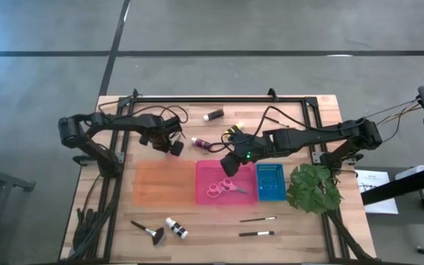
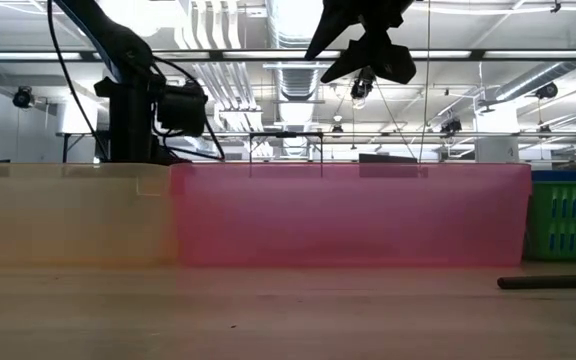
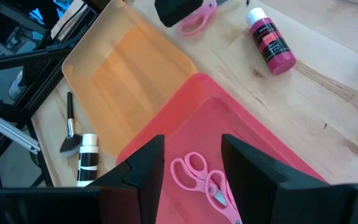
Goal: Pick & Place Paint Supplies
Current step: Put the pink scissors into the pink bin
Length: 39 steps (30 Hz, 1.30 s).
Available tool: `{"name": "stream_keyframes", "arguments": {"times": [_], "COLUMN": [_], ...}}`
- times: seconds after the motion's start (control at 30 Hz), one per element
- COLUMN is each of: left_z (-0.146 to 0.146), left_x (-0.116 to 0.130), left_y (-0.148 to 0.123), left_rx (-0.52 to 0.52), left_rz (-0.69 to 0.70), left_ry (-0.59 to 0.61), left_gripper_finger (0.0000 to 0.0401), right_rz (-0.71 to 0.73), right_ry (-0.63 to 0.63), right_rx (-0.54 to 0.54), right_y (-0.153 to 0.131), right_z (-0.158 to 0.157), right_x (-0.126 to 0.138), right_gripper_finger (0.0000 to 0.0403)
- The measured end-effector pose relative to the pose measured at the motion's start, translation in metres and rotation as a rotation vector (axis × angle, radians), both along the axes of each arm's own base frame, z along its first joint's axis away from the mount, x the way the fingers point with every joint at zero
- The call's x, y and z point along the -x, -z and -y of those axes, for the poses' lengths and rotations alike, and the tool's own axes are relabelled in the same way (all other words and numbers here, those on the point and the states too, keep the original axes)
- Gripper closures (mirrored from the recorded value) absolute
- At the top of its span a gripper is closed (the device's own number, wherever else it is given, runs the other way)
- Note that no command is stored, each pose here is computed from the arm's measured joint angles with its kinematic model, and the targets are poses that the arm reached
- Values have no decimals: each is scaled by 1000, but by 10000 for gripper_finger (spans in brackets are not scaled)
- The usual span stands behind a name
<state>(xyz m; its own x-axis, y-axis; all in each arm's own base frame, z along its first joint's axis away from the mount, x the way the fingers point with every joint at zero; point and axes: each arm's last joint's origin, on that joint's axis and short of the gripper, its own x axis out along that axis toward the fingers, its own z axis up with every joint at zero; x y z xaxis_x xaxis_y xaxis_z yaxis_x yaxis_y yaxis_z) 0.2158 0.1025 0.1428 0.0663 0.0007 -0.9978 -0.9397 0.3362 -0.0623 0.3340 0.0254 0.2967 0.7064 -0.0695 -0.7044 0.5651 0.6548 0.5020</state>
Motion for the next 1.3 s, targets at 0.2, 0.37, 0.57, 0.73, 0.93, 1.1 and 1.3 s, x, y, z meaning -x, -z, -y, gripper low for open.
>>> {"name": "stream_keyframes", "arguments": {"times": [0.2,0.37,0.57,0.73,0.93,1.1,1.3], "left_z": [0,0,0,1,9,30,66], "left_x": [1,1,-1,-11,-33,-54,-90], "left_y": [-10,-22,-34,-49,-76,-92,-89], "left_rx": [-16,-64,-91,-88,-125,-131,-79], "left_rz": [51,117,209,279,395,510,532], "left_ry": [-4,7,23,51,108,173,271], "left_gripper_finger": [401,401,401,401,401,401,401], "right_rz": [0,-1,3,46,100,128,135], "right_ry": [-2,-4,-2,25,68,99,117], "right_rx": [2,4,13,59,113,152,175], "right_y": [0,0,-1,-14,-31,-40,-42], "right_z": [0,0,0,3,6,8,9], "right_x": [0,0,1,9,22,28,31], "right_gripper_finger": [246,246,246,246,246,246,246]}}
